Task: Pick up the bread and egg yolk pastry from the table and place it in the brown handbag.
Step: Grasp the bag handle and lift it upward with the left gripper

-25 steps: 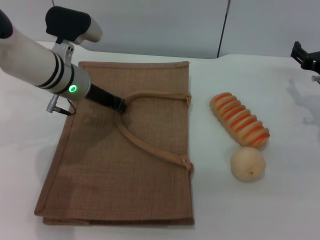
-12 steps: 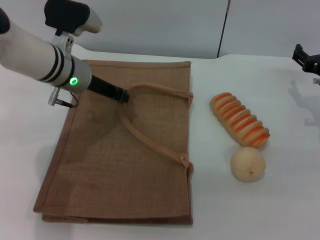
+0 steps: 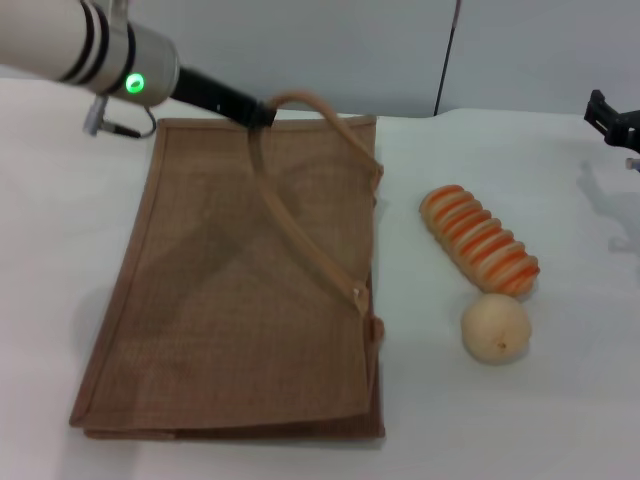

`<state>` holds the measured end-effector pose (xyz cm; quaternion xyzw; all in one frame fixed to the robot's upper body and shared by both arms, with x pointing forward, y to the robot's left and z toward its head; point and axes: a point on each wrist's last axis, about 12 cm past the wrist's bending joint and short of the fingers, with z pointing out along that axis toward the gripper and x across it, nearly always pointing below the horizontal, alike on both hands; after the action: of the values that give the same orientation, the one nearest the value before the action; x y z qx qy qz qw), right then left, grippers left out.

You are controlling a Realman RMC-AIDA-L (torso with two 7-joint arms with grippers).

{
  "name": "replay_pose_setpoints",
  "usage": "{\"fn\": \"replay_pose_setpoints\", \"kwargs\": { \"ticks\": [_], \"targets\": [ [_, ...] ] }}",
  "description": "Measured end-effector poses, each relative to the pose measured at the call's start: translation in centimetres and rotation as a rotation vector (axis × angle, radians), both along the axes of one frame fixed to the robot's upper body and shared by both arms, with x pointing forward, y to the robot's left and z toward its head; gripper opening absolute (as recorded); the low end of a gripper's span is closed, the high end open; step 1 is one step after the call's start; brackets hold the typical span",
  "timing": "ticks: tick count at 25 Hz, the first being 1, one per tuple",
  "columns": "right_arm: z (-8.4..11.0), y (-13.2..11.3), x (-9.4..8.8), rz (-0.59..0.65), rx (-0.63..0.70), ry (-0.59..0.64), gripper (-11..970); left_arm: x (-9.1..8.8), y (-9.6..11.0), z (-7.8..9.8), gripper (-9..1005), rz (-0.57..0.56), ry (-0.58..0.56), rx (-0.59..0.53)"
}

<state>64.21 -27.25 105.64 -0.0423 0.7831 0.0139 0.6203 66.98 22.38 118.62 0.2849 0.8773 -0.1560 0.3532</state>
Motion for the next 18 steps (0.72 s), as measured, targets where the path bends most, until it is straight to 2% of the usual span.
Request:
{"fn": "replay_pose_setpoints", "kwargs": {
  "ticks": [5,9,18],
  "targets": [
    [-0.1,0.0,-0.1,0.000,0.000,0.003,878,-1.3,-0.3,4.7,117,-0.059,-0.127,-0.024],
    [-0.1,0.0,-0.1,0.000,0.000,0.005,878,-2.8,-0.3,7.9,117,-0.069,-0.227,-0.022],
    [-0.4,-0.3,-0.4,-0.007,0.001,0.011,878,-5.6,0.2,12.7,116,-0.082,-0.326,-0.036]
  ]
}}
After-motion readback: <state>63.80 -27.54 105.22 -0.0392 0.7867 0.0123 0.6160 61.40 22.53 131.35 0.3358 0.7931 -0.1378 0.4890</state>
